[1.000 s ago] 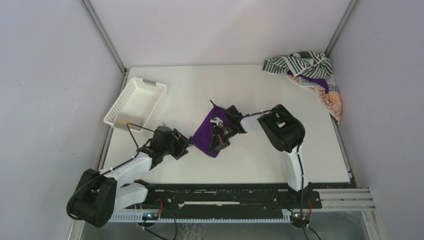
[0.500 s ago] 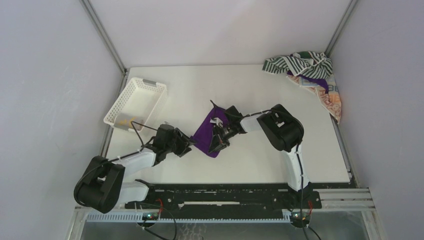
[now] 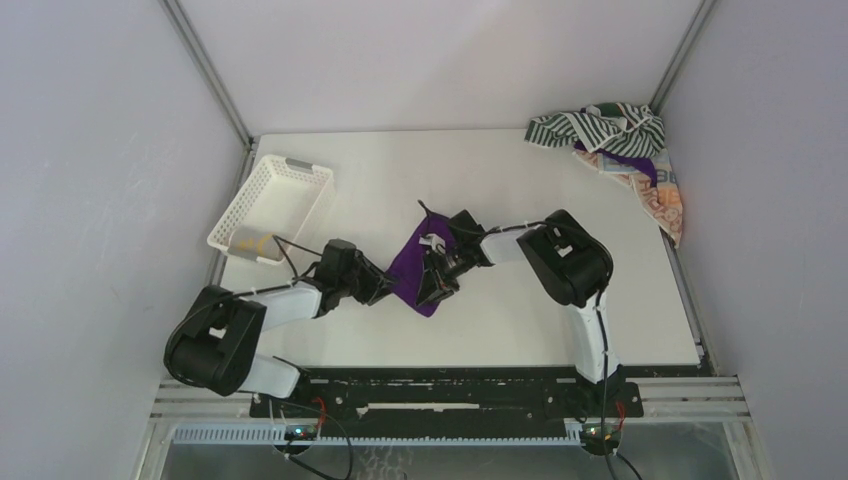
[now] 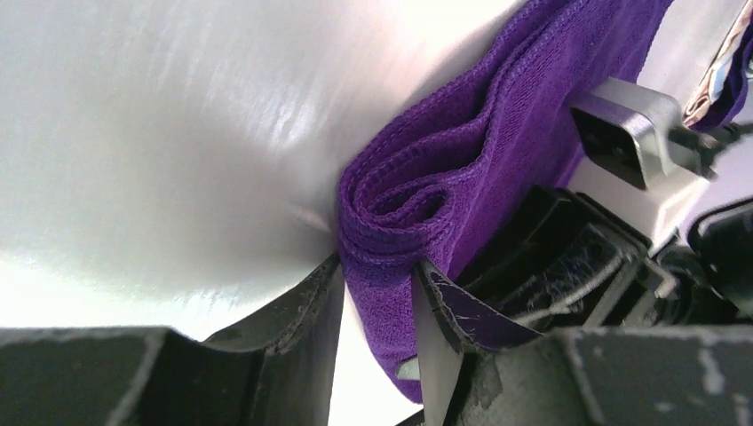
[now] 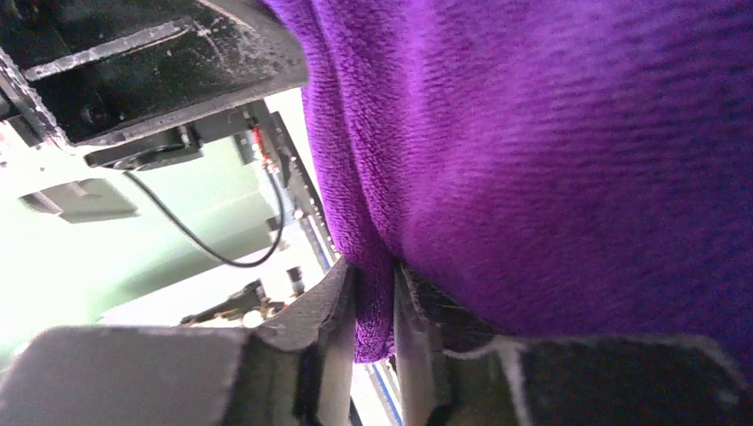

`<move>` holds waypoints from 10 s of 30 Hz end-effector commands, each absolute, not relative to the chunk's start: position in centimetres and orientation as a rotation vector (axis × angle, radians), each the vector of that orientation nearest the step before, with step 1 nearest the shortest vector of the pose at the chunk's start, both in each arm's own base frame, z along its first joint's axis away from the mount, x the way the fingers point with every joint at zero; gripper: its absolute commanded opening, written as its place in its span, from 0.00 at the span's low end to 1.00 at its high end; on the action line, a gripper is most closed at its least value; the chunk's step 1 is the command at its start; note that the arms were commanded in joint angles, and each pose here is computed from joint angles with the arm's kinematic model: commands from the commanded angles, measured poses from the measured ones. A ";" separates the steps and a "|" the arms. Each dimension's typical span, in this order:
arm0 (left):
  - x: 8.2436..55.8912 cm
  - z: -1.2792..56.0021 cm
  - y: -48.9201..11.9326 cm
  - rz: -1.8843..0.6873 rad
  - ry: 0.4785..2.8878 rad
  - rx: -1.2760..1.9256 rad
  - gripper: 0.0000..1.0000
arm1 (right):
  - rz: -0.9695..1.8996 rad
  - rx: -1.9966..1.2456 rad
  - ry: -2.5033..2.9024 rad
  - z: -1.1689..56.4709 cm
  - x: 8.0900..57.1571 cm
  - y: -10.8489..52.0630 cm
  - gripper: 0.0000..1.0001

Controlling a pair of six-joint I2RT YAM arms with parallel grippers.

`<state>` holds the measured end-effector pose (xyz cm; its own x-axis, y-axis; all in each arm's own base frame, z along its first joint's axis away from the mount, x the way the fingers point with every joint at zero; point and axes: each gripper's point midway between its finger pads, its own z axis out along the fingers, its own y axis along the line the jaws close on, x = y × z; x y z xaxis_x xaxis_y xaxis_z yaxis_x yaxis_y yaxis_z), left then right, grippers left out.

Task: Roll the towels
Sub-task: Roll the towel at the center of the board.

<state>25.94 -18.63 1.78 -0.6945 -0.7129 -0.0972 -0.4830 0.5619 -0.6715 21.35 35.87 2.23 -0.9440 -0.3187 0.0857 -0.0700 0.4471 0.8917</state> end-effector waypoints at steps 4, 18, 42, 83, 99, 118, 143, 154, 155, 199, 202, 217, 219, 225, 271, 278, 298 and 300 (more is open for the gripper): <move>20.7 -4.0 -15.2 -0.522 2.690 -1.065 0.41 | -1.348 0.705 -2.855 5.0 22.6 35.2 0.33; 20.6 -3.8 -15.5 -0.523 2.738 -1.028 0.41 | -0.465 1.827 -3.396 8.3 22.1 36.4 0.49; 20.7 -3.6 -16.0 -0.543 2.762 -1.011 0.41 | 0.235 2.134 -3.191 0.5 20.8 35.3 0.25; 27.9 3.4 -20.1 -0.806 2.502 -0.862 0.66 | -1.668 0.258 -2.317 1.4 22.0 34.3 0.00; 26.1 0.0 -19.3 -0.642 2.640 -0.909 0.20 | -1.538 0.402 -2.542 2.1 21.9 34.1 0.20; 24.4 2.6 -17.4 -0.370 2.852 -0.737 0.08 | -0.209 1.651 -3.530 7.5 22.6 34.6 0.53; 24.5 2.2 -17.9 -0.356 2.919 -0.707 0.10 | 0.385 2.208 -3.223 2.0 18.4 38.5 0.33; 26.8 5.5 -18.0 -0.505 2.759 -0.776 0.47 | -0.428 1.670 -3.202 1.1 18.0 37.0 0.00; 27.1 6.3 -17.9 -0.526 2.724 -0.785 0.51 | -0.546 1.595 -3.179 1.3 18.0 36.9 0.00; 25.3 1.9 -21.3 -0.693 2.639 -0.746 0.57 | -1.616 0.093 -2.469 -1.0 20.6 34.1 0.06; 25.0 1.1 -21.6 -0.671 2.677 -0.744 0.54 | -1.573 0.163 -2.553 -0.8 20.6 34.2 0.15; 23.5 -1.4 -21.4 -0.574 2.829 -0.710 0.27 | -1.115 1.015 -3.279 7.4 21.0 32.9 0.45; 23.7 -1.2 -21.5 -0.568 2.837 -0.692 0.26 | -0.913 1.163 -3.437 8.1 21.6 32.4 0.47; 23.8 -1.1 -21.6 -0.542 2.873 -0.648 0.26 | -0.398 1.610 -3.625 9.5 21.0 33.2 0.50; 28.2 7.0 -20.0 -0.684 2.627 -0.710 0.56 | -0.590 1.476 -3.183 0.8 19.0 32.5 0.00; 29.0 10.5 -17.7 -0.695 2.474 -0.741 0.63 | -1.335 1.003 -2.881 3.7 18.7 33.3 0.00; 28.3 7.8 -24.8 -0.892 2.553 -0.586 0.65 | -1.854 0.171 -2.345 2.7 22.0 31.0 0.01; 28.4 7.1 -25.1 -0.882 2.569 -0.587 0.65 | -1.820 0.165 -2.357 2.2 22.0 30.9 0.02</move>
